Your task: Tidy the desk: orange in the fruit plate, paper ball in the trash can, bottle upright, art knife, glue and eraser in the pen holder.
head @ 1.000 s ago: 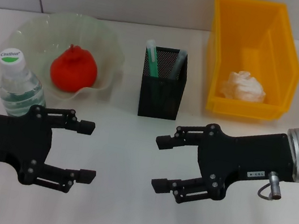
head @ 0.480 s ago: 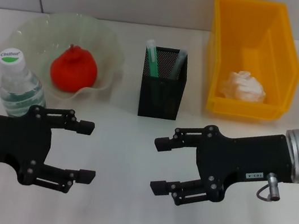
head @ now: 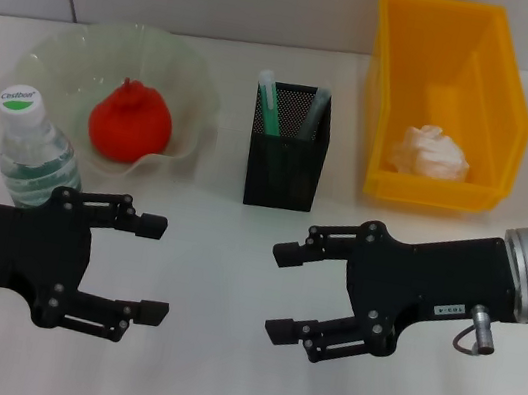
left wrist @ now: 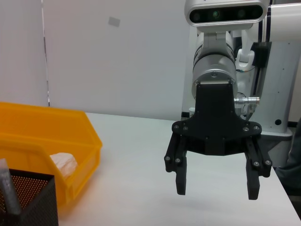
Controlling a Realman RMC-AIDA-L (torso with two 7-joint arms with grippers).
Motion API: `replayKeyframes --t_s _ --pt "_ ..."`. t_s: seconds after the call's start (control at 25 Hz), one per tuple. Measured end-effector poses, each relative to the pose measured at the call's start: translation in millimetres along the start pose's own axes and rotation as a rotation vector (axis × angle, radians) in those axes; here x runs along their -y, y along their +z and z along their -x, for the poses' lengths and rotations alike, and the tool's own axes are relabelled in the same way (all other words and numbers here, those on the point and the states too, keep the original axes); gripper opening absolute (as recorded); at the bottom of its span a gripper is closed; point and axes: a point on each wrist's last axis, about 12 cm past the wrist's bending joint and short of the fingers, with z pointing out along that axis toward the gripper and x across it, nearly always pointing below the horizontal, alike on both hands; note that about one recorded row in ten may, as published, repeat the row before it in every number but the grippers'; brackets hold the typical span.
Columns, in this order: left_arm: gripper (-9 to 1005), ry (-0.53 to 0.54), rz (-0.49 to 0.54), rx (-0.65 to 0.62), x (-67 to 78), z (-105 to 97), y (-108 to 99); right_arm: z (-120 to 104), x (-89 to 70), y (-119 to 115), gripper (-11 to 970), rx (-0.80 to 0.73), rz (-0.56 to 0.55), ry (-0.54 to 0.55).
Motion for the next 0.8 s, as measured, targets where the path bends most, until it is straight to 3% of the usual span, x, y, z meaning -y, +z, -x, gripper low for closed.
replayKeyframes --t_s 0.8 --pt "846 0.0 -0.001 0.001 -0.2 -0.1 0.3 0.3 0.0 -0.1 766 0.0 0.0 0.0"
